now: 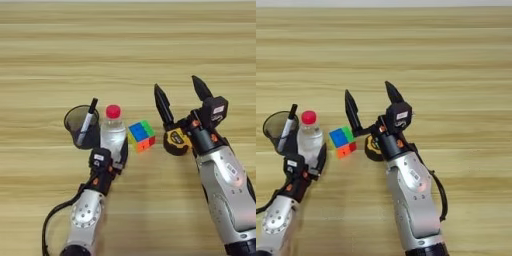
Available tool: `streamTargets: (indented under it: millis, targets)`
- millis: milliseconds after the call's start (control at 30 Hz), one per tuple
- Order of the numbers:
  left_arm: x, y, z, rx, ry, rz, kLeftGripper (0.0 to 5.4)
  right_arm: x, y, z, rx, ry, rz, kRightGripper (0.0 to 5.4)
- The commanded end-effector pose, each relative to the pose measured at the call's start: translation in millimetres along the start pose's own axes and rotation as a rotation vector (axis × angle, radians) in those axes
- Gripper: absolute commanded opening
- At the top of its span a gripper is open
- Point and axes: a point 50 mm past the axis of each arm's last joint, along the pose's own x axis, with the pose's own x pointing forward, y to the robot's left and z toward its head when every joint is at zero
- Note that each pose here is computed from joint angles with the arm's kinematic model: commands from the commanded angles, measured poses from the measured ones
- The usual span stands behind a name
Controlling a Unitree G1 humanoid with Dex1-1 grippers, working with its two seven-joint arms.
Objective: Move the objects on the table
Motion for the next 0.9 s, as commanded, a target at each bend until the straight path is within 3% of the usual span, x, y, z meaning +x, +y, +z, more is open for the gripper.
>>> streamTargets:
  millis: [33, 433, 800, 900]
  targets:
    - [6.2, -0.9, 1.3, -0.006, -0.022, 0.002, 3.13, 1.7, -1, 0.8, -0.002, -0.013, -0.010, 5.40]
    - [1.6, 6.3, -14.7, -0.015, 0.074, 0.033, 3.13, 1.6, -2, 0.0, -0.003, -0.009, -0.013, 5.40]
    - [1.6, 6.9, -17.0, -0.013, 0.088, 0.038, 3.13, 1.9, -3, -0.6, -0.005, -0.010, -0.014, 5.40]
    - [1.7, 6.8, -17.2, -0.010, 0.091, 0.036, 3.52, 2.0, -3, -1.0, -0.007, -0.009, -0.014, 5.40]
